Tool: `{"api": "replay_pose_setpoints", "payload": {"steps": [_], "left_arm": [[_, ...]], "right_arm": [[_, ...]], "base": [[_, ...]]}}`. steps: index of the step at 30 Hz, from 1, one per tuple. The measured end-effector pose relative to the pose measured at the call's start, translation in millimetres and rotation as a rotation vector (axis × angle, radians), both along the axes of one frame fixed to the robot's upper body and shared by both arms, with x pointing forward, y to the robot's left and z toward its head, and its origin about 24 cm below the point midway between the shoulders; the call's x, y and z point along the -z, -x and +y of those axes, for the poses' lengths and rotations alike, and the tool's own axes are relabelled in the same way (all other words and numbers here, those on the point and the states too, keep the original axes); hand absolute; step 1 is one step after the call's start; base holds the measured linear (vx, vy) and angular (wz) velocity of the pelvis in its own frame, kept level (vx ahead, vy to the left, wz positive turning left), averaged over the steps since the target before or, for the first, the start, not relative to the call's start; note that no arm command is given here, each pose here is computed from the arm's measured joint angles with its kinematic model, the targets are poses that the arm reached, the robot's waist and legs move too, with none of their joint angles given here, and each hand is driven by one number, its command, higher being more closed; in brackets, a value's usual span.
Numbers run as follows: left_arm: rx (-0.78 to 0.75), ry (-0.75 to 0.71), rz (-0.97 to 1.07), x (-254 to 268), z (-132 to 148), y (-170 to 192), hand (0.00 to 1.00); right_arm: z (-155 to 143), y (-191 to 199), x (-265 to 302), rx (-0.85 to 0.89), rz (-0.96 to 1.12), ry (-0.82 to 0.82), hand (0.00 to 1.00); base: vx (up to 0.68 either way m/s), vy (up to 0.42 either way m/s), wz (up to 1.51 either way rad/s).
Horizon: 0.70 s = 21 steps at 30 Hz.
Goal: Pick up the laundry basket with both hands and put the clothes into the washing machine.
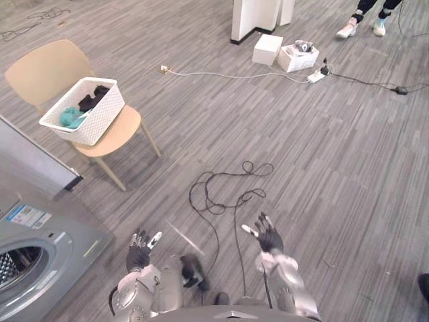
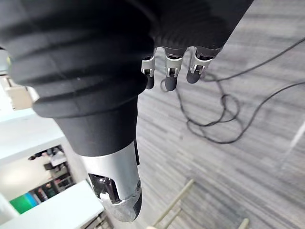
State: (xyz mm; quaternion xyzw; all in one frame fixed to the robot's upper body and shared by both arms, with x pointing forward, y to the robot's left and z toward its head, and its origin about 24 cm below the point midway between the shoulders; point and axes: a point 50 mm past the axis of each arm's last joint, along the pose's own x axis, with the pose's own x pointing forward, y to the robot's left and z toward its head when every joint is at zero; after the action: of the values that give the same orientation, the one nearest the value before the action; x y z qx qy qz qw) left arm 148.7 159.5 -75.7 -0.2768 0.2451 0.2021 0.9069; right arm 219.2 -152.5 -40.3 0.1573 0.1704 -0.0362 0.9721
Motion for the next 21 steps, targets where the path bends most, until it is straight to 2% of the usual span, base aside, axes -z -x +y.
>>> {"api": "replay_pose_setpoints", "payload": {"steps": [3, 5, 11, 16, 21], "left_arm": [[-0.051, -0.012, 0.025, 2.9, 9.8, 8.0, 0.0], [-0.128, -0.034, 0.039, 3.8, 26.5, 13.9, 0.0], [-0.073, -0.042, 0.051, 5.3, 17.6, 12.0, 0.0], [-0.053, -0.059, 0.035, 3.4, 15.7, 8.0, 0.0], [-0.033, -0.058, 0.073, 10.4, 10.1, 12.1, 0.0]], "right_arm": [[17.3, -3.0, -0.4, -0.066, -0.003, -0.011, 0.0], [34.4, -2.0, 3.5, -0.134, 0.007, -0.033, 0.0], [29.1, 11.3, 11.6, -0.132, 0.039, -0.015, 0.0], [27.8, 5.2, -5.3, -0.122, -0.043, -0.027, 0.0], [16.2, 9.2, -17.1, -0.107, -0.094, 0.002, 0.0]], "base": [[0.49, 0.09, -0.45], [0.54, 0.139, 0.02], [0.5, 0.018, 1.36], [0.35, -0.211, 1.08], [0.28, -0.429, 1.1]]}}
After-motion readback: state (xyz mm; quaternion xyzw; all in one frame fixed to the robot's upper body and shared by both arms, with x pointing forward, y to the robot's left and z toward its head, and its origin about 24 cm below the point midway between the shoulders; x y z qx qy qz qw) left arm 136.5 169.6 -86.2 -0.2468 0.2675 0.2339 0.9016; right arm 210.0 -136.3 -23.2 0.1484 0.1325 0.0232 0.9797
